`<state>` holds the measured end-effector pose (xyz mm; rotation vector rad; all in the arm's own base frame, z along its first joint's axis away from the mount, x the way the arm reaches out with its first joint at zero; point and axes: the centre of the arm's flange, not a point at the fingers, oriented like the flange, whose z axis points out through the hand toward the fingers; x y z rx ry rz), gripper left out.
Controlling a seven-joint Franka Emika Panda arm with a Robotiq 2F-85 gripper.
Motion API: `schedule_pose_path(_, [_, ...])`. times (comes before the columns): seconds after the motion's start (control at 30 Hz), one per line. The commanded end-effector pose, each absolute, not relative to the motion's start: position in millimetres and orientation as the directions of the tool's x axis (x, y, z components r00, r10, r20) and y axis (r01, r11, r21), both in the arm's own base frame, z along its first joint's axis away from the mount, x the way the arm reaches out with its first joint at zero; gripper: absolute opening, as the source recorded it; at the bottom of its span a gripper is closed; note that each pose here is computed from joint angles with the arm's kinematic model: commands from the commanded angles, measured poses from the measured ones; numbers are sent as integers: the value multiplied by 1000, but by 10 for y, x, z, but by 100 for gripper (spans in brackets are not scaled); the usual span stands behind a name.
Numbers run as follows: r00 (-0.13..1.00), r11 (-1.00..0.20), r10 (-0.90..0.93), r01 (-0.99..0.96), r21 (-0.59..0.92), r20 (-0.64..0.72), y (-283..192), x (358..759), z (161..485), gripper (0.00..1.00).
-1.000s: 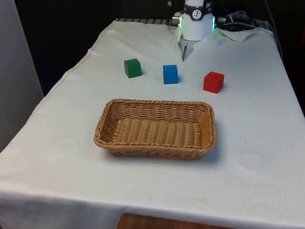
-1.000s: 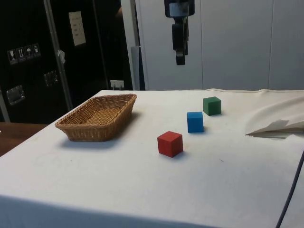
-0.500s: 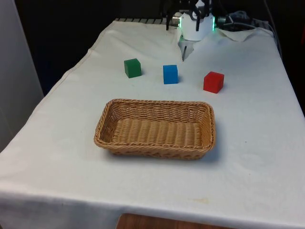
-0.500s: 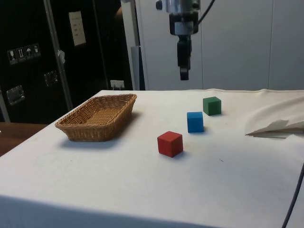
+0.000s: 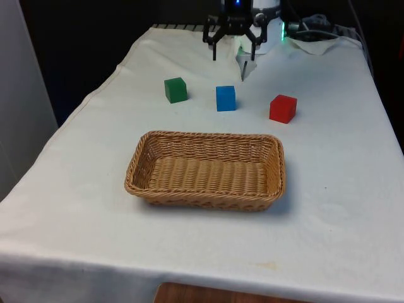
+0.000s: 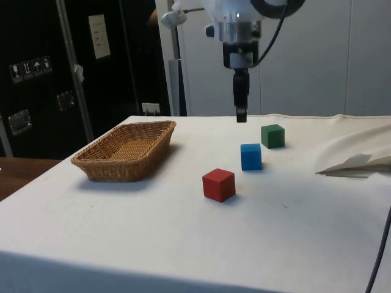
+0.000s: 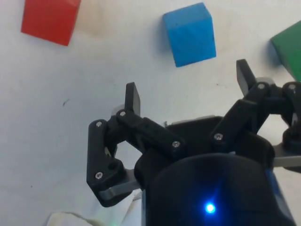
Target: Pick up the blue cube and place it into the basket.
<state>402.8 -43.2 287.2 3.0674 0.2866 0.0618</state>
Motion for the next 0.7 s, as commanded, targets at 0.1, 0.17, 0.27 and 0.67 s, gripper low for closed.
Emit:
schedule_pose_path(0.1, [979,-978,200,197,69,41,-528,4015,2750,100])
schedule_pose_path(0.17, [977,-976,208,205,68,39,-589,4009,2671,100])
schedule_pose_path(0.27, [976,-975,213,210,67,38,-627,4005,2625,100])
schedule_pose_path(0.67, [968,-967,249,247,69,32,-854,3956,2291,100])
